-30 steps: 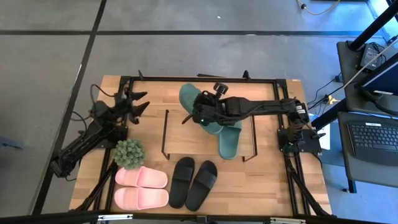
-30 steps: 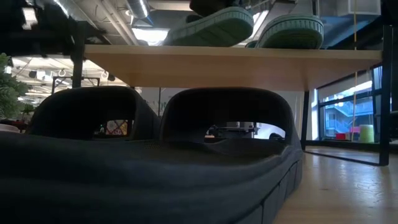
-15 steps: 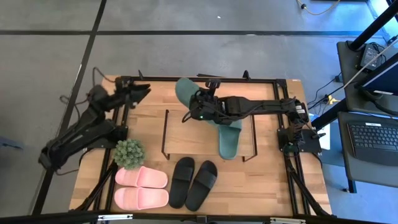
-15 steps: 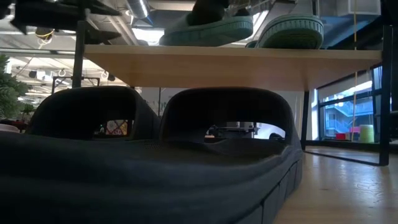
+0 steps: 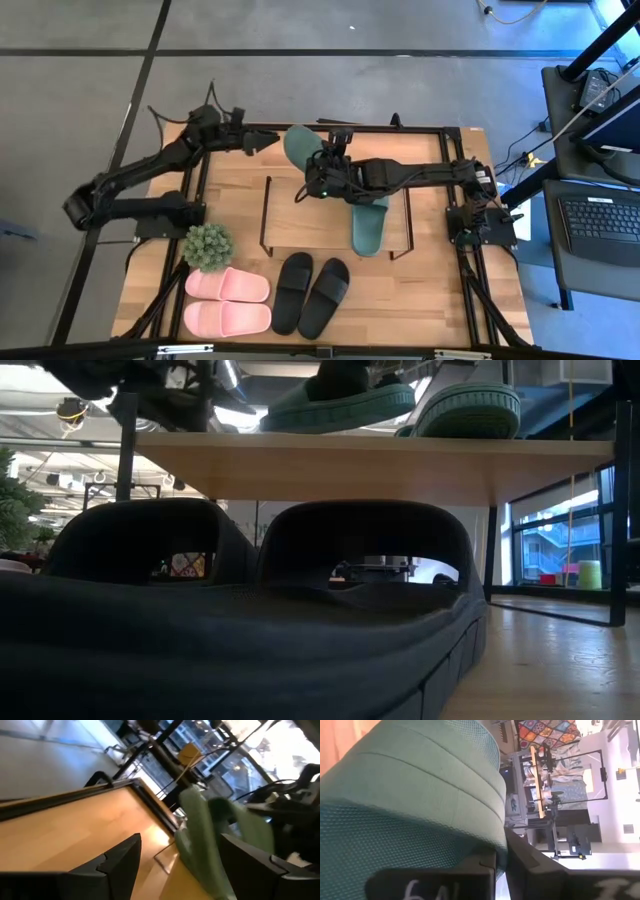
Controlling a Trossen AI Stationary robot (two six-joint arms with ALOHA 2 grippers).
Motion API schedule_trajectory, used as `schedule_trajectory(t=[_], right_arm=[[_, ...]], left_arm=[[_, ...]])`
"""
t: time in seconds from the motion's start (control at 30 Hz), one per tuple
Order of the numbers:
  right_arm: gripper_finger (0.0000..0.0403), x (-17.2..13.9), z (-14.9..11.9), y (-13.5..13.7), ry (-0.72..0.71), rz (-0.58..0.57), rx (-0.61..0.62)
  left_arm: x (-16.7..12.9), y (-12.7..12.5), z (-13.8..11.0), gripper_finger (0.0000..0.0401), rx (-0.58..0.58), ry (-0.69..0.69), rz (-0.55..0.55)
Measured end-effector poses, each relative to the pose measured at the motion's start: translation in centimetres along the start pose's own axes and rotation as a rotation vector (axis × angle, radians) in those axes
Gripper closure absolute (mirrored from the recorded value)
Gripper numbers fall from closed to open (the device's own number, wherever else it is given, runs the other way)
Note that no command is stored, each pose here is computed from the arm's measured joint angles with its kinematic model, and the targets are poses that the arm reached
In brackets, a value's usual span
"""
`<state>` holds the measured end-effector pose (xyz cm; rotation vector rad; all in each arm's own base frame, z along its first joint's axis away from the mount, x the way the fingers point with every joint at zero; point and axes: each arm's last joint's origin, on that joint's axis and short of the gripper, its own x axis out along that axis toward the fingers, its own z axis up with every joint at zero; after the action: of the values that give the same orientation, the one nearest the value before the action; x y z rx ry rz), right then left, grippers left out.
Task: Pick and place slides into the shelf
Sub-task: Put green slipper on the shelf
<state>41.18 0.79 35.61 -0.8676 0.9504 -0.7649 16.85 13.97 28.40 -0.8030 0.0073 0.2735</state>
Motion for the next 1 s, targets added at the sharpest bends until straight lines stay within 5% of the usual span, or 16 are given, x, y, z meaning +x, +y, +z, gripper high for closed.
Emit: schedule_trajectory(t=[0.23, 0.6, 0.8, 1.0], right_arm=[[0.0386, 0.0, 0.0, 0.0, -0.001, 0.001, -0.011], [0.0386, -0.3, 0.1, 0.1, -0.003, -0.007, -0.012], [0.0386, -0.3, 0.1, 0.1, -0.003, -0.007, -0.012], [0.0385, -0.3, 0.0, 0.1, -0.001, -0.007, -0.014]], left_arm=[[2.4, -1.2, 0.4, 0.0146, 0.017, 0.026, -0.114], [5.0, -0.5, -0.4, 0.0156, -0.012, 0.12, -0.098], [5.3, -0.3, -0.5, 0.0223, 0.03, 0.13, -0.103], [5.3, -0.5, -0.3, 0.0341, 0.051, 0.113, -0.136]])
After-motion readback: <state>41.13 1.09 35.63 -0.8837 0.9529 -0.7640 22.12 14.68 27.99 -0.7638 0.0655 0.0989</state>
